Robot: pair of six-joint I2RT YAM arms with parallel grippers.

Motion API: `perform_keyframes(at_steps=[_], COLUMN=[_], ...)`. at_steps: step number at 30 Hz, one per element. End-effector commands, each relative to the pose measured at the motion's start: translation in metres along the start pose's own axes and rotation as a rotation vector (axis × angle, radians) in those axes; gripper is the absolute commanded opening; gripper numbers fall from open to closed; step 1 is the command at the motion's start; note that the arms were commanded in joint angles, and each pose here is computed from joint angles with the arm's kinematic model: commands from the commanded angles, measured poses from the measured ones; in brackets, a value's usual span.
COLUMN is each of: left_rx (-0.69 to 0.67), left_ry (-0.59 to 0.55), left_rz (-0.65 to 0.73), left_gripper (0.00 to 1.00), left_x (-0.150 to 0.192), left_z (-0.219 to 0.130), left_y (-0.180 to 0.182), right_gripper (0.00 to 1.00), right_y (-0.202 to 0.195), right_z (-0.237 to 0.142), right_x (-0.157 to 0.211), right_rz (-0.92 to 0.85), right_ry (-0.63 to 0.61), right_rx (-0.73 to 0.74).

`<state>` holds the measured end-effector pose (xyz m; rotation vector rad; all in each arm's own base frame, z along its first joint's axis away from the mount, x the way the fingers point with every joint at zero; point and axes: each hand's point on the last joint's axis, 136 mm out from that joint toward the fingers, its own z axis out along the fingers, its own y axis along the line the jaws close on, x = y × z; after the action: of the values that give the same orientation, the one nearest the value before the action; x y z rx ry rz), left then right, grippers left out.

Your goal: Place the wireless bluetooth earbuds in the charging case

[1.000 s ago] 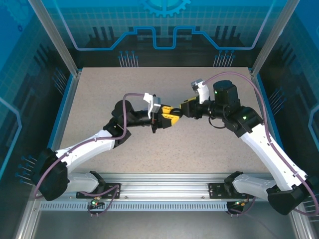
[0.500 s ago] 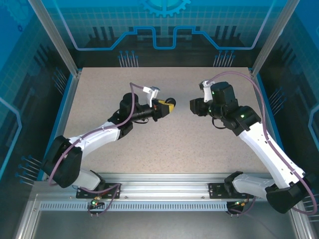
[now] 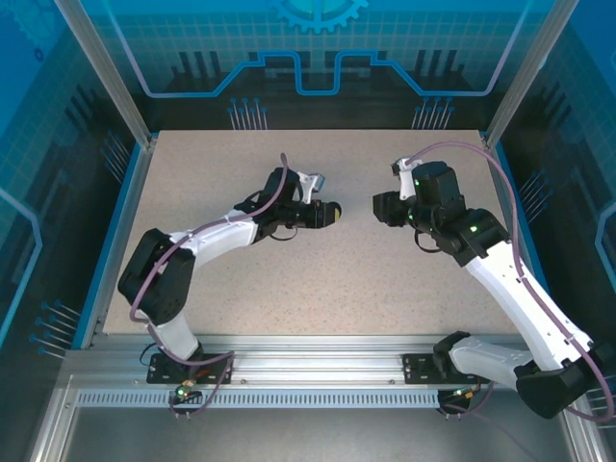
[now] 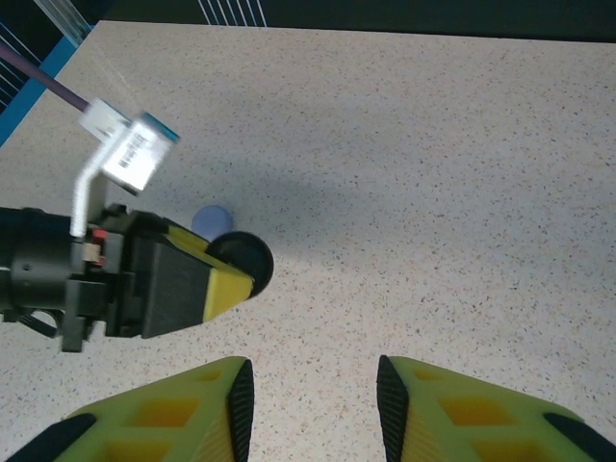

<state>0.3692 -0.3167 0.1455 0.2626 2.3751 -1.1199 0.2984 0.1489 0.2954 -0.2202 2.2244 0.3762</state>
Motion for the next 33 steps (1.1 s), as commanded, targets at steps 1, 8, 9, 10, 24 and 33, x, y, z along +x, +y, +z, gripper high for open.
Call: perform_keyframes(at_steps=[1, 8, 9, 10, 24, 33], left_rx=[-0.063, -0.105, -0.112, -0.12, -0.201, -0.305], left_ry=[0.079, 0.157, 0.165, 0.173, 0.254, 0.267], left_rz=[-0.098, -0.197, -0.202, -0.208, -0.253, -0.277], left_gripper=[0.08, 0.08, 0.08, 0.08, 0.09, 0.19], left_x=[0.016, 0.04, 0.043, 0.045, 0.07, 0.079], left_z=[0.009, 0.03, 0.032, 0.033, 0.047, 0.044], left_y=[0.018, 0.045, 0.047, 0.05, 0.078, 0.098], right_gripper=[0.41, 0.42, 0.42, 0.42, 0.42, 0.43], right_y=[-0.008, -0.008, -0.008, -0.008, -0.01, -0.012], right_z=[-0.003, -0.003, -0.003, -0.004, -0.005, -0.006], right_x=[0.002, 0.004, 0.003, 0.003, 0.002, 0.002], right_rz=[0.017, 0.021, 0.021, 0.02, 0.02, 0.02], right_ry=[0.001, 0.008, 0.006, 0.006, 0.006, 0.007], right_rx=[0.026, 0.019, 0.021, 0.02, 0.025, 0.035])
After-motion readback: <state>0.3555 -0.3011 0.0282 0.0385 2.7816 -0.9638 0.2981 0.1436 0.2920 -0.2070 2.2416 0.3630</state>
